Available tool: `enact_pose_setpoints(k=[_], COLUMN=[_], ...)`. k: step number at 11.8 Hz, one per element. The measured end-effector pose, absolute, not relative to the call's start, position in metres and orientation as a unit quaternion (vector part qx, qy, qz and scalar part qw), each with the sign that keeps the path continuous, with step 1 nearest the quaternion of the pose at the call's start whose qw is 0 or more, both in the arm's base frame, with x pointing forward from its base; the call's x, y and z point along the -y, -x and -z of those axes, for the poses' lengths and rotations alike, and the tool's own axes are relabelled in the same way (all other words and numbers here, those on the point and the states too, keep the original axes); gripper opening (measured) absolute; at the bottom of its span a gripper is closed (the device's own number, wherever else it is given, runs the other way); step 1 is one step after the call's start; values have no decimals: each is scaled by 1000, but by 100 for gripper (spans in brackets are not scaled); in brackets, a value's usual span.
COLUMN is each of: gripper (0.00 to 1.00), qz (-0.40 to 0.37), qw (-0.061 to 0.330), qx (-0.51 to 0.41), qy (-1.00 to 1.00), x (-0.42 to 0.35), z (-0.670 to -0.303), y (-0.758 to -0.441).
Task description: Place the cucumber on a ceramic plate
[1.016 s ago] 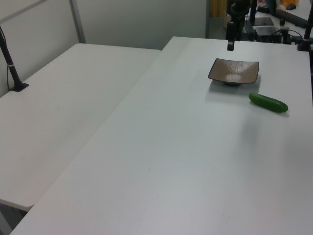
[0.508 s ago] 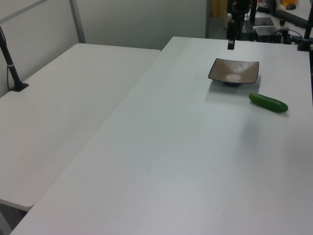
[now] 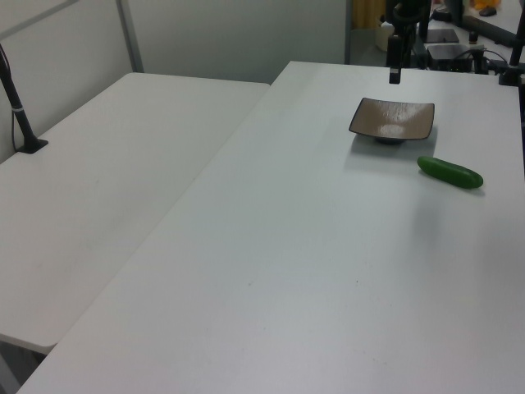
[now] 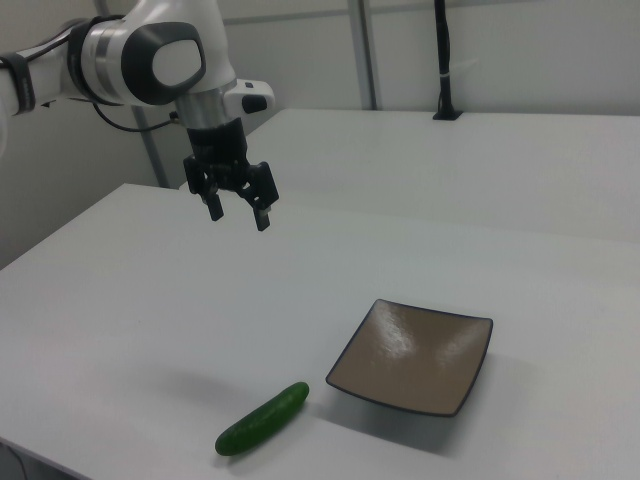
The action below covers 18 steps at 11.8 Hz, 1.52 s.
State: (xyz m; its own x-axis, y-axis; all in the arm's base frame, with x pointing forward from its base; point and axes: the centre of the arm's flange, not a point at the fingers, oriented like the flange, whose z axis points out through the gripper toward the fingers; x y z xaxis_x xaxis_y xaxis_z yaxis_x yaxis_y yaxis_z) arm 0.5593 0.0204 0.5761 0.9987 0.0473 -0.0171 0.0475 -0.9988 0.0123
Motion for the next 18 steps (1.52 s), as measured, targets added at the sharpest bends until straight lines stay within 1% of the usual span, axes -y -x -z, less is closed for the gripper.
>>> enact_pose_setpoints(k=[2,4,6,8,9,11,13,16,18], gripper=[100,100,100,100,100,100,100,100,100], qz=[3,-4,-18,-13,-8,-2,3,29,37], qw=[7,4,-2,-1,0,-1,-1,-3,-4], qx=[-22,-17,-6,0,7,23,42,78,87], qy=[-1000,-1000,-1000,-1000,-1000,-1000,-999,-997,-995], x=[-16,-12,-4,-1,6,20,36,67,74], z=[-582,-592,-596,-590,-578,-551,-523,-490,-465], y=[-557,-546,-523,-492,-475,-451,-440,-428,-422])
